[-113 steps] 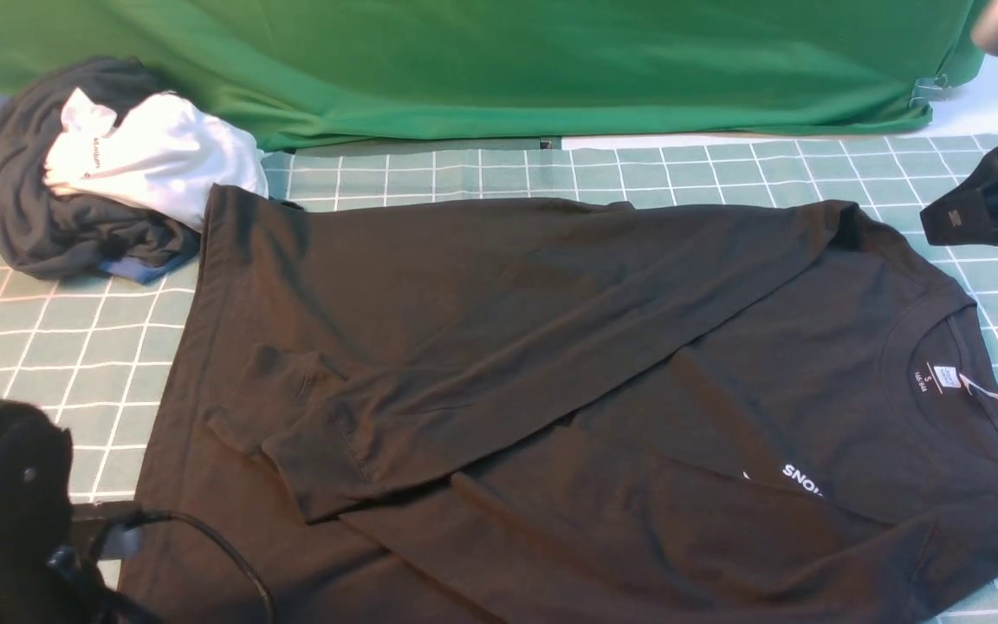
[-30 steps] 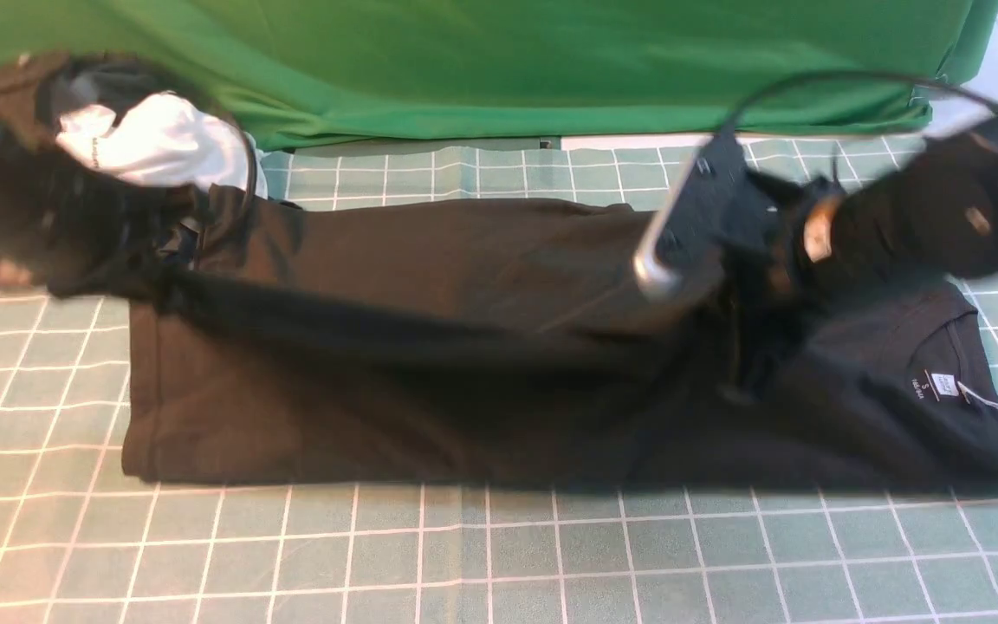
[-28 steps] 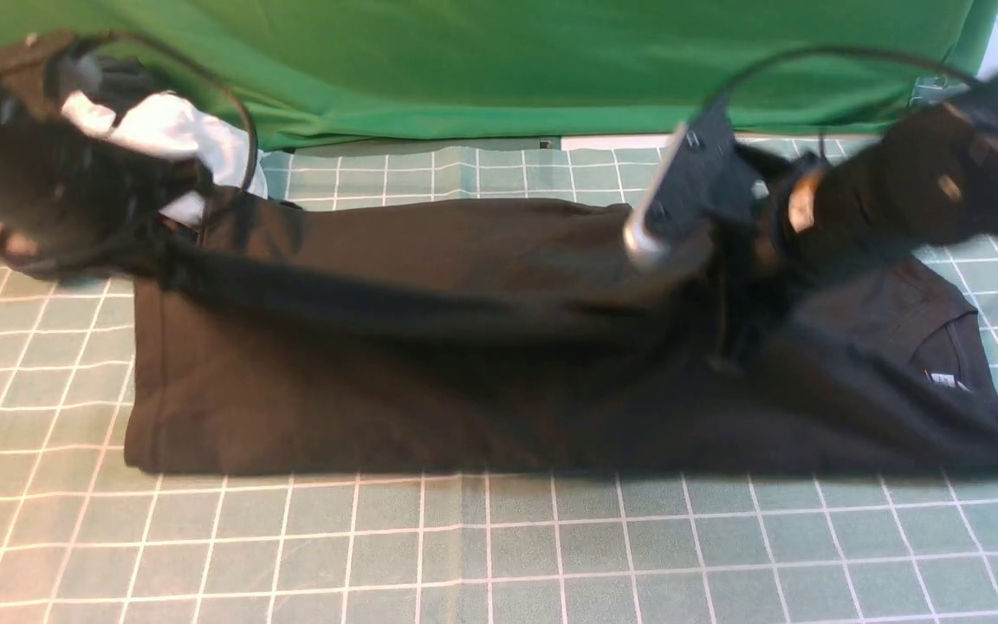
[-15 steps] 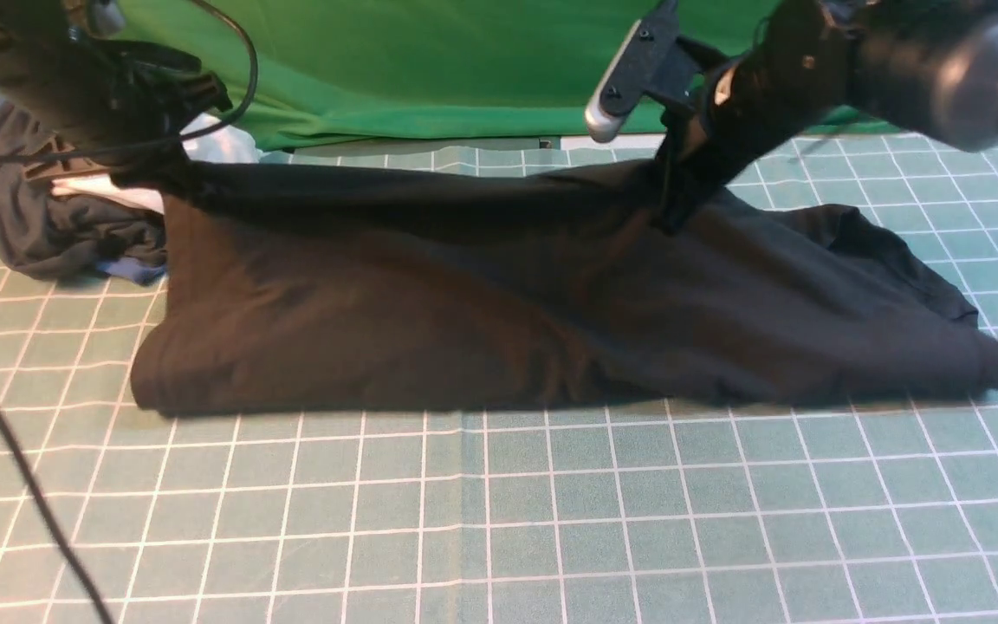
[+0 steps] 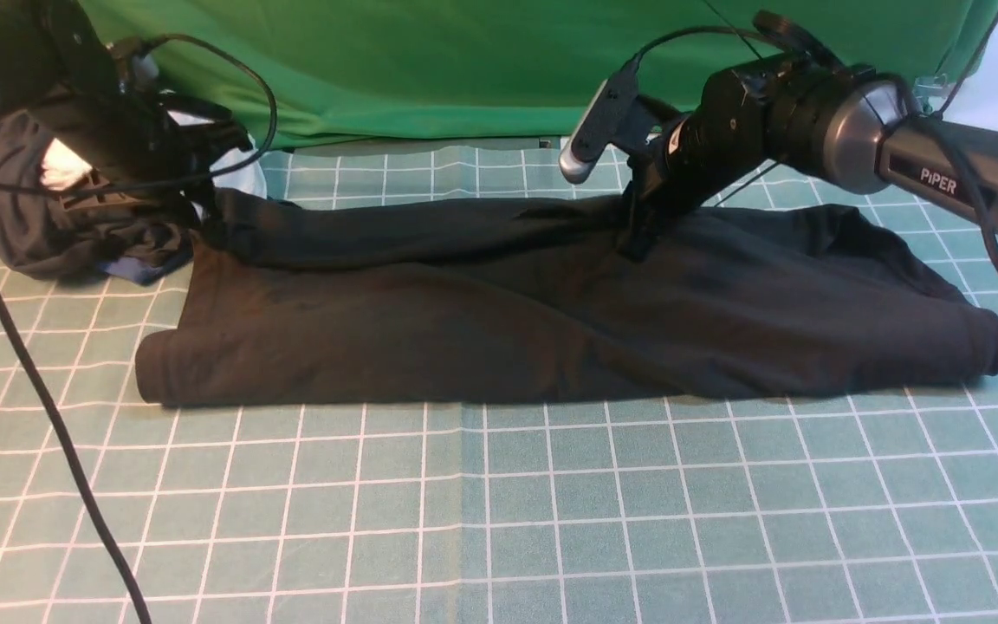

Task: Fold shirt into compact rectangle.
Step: 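Fold the black garment in half by bringing its near edge over to the far edge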

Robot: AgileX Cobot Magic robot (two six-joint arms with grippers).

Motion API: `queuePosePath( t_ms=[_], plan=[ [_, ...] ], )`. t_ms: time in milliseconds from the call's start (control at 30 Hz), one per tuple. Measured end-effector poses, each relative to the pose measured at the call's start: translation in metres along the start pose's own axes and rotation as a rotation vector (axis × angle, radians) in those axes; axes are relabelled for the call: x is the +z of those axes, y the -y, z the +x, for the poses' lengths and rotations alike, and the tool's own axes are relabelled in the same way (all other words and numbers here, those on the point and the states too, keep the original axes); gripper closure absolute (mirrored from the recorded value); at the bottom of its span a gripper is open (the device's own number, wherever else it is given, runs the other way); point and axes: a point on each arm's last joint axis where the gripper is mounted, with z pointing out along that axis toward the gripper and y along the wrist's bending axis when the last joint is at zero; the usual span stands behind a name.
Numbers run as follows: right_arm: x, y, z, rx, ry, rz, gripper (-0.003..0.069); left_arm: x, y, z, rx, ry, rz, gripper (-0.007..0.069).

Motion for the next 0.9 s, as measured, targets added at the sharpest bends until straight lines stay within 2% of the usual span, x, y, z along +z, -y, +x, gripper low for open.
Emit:
queuePosePath(
  t_ms=[67, 167, 300, 367, 467, 533, 567, 600, 767, 900],
  plan=[
    [-0.002, 0.002, -0.002, 0.011, 0.011, 0.01, 0.0368, -0.005, 0.002, -0.005, 0.006, 0.011, 0.003, 0.0333],
    [-0.014, 0.006, -0.005, 0.022, 0.012, 0.011, 0.0345, -0.018, 0.006, -0.012, 0.025, 0.0, -0.008, 0.0257],
    [-0.046, 0.012, -0.013, 0.05, -0.002, 0.0, 0.0341, -0.041, 0.013, -0.023, 0.048, -0.026, -0.009, 0.0246],
    [-0.064, 0.015, -0.016, 0.076, -0.012, -0.006, 0.0341, -0.05, 0.019, -0.023, 0.094, -0.06, 0.006, 0.0286],
    [-0.093, 0.02, -0.018, 0.124, -0.027, -0.011, 0.0385, -0.056, 0.037, -0.015, 0.196, -0.118, 0.042, 0.0417],
    [-0.11, 0.024, -0.019, 0.157, -0.029, -0.008, 0.049, -0.054, 0.057, -0.004, 0.285, -0.148, 0.06, 0.0524],
    [-0.12, 0.026, -0.02, 0.172, -0.025, -0.004, 0.0564, -0.05, 0.073, 0.005, 0.331, -0.167, 0.077, 0.0568],
    [-0.129, 0.028, -0.021, 0.19, -0.02, 0.003, 0.0603, -0.044, 0.093, 0.017, 0.377, -0.19, 0.093, 0.0594],
    [-0.147, 0.036, -0.018, 0.227, -0.018, 0.017, 0.065, -0.009, 0.143, 0.057, 0.504, -0.256, 0.144, 0.0619],
    [-0.148, 0.035, -0.014, 0.235, -0.053, -0.005, 0.0654, 0.028, 0.164, 0.08, 0.544, -0.257, 0.159, 0.062]
  ],
)
